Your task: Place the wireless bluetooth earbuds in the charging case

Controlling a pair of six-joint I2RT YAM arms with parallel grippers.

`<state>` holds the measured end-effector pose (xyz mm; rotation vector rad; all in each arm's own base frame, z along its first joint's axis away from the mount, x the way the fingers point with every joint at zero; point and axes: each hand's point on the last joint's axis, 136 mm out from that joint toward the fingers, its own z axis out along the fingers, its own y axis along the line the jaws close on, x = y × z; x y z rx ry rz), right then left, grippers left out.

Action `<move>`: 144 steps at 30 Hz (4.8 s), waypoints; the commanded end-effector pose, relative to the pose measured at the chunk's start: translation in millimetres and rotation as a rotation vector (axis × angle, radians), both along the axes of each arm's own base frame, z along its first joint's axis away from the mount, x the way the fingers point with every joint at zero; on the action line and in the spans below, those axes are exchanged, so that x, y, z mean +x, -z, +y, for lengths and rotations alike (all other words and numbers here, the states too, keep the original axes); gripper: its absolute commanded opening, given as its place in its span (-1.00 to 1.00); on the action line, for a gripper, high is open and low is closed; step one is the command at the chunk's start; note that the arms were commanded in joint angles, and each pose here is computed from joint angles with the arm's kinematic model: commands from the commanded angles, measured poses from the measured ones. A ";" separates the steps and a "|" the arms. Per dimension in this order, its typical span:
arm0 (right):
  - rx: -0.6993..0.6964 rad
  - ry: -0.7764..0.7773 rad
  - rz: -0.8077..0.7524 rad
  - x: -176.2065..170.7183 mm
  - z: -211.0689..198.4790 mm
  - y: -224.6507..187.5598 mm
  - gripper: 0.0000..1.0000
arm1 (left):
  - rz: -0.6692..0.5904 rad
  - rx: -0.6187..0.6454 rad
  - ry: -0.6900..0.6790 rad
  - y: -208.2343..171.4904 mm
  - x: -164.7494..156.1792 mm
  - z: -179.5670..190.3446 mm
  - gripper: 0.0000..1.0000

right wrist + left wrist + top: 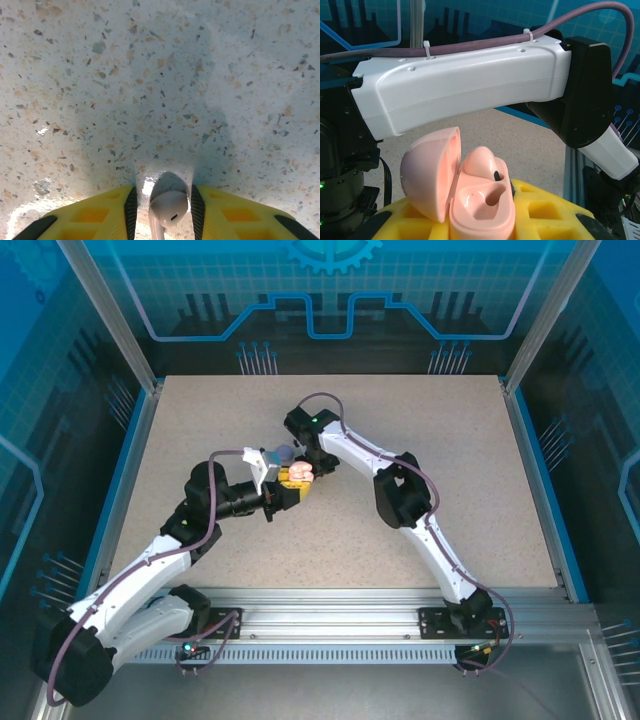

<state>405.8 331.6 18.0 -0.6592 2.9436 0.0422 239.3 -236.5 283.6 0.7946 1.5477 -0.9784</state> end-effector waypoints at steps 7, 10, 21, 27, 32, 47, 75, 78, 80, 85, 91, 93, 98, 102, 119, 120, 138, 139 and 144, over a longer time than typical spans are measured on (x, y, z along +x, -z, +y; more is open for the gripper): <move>-0.099 -0.006 0.057 -15.2 -9.8 25.5 -0.41 | -0.007 -0.020 -0.027 -4.2 1.1 5.3 -0.65; -0.094 0.011 0.055 -14.3 -12.0 23.5 -0.52 | -0.006 -0.020 -0.025 -3.8 0.6 5.1 -0.65; 0.033 0.123 -0.008 -2.5 -37.1 -11.3 -0.54 | -0.003 -0.013 -0.025 -1.1 1.3 4.8 -0.65; 0.103 0.236 -0.074 3.5 -74.1 -32.9 -0.55 | 0.005 -0.013 -0.023 1.1 2.7 3.6 -0.65; 0.117 0.327 -0.104 -5.6 -109.1 -32.9 -0.55 | 0.015 -0.018 -0.018 3.7 5.6 0.8 -0.65; 0.049 0.389 -0.025 -56.6 -149.5 -3.3 -0.48 | 0.025 -0.021 -0.001 4.0 12.7 -6.9 -0.65; -0.121 0.242 0.123 -69.5 -150.2 13.5 -0.32 | 0.020 -0.011 -0.009 4.6 10.7 -5.9 -0.65; -0.124 0.239 0.127 -71.3 -149.4 14.8 -0.36 | 0.019 -0.011 -0.008 4.1 10.5 -5.7 -0.65; -0.127 0.241 0.132 -72.1 -149.8 16.5 -0.38 | 0.018 -0.012 -0.009 3.5 10.6 -5.9 -0.65; -0.118 0.259 0.107 -70.6 -150.8 13.2 -0.45 | 0.018 -0.012 -0.009 2.6 9.8 -5.6 -0.65; -0.093 0.284 0.071 -66.2 -153.1 4.8 -0.50 | 0.017 -0.011 -0.008 2.1 8.9 -5.2 -0.65; -0.077 0.301 0.057 -63.9 -154.5 1.8 -0.50 | 0.016 -0.011 -0.008 1.6 8.8 -5.1 -0.65; -0.052 0.330 0.037 -60.2 -162.2 -4.7 -0.42 | 0.013 -0.013 -0.008 0.5 8.3 -4.7 -0.65; -0.048 0.282 0.073 -65.9 -160.4 -3.9 -0.31 | 0.011 -0.014 -0.009 -0.5 8.0 -4.5 -0.65; -0.101 0.187 0.137 -69.3 -153.8 7.2 -0.27 | 0.004 -0.017 -0.012 -4.0 7.4 -4.4 -0.65; -0.099 0.188 0.137 -68.3 -152.9 7.9 -0.27 | 0.003 -0.017 -0.015 -4.2 8.1 -3.7 -0.65; -0.142 0.183 0.157 -73.8 -156.7 21.6 -0.44 | 0.001 -0.012 -0.012 -3.7 7.3 -4.3 -0.65; -0.141 0.187 0.153 -73.6 -156.9 21.4 -0.46 | 0.001 -0.012 -0.011 -3.7 7.2 -4.4 -0.65; -0.120 0.206 0.118 -69.0 -158.0 14.5 -0.55 | 0.002 -0.011 -0.013 -3.5 7.1 -3.9 -0.65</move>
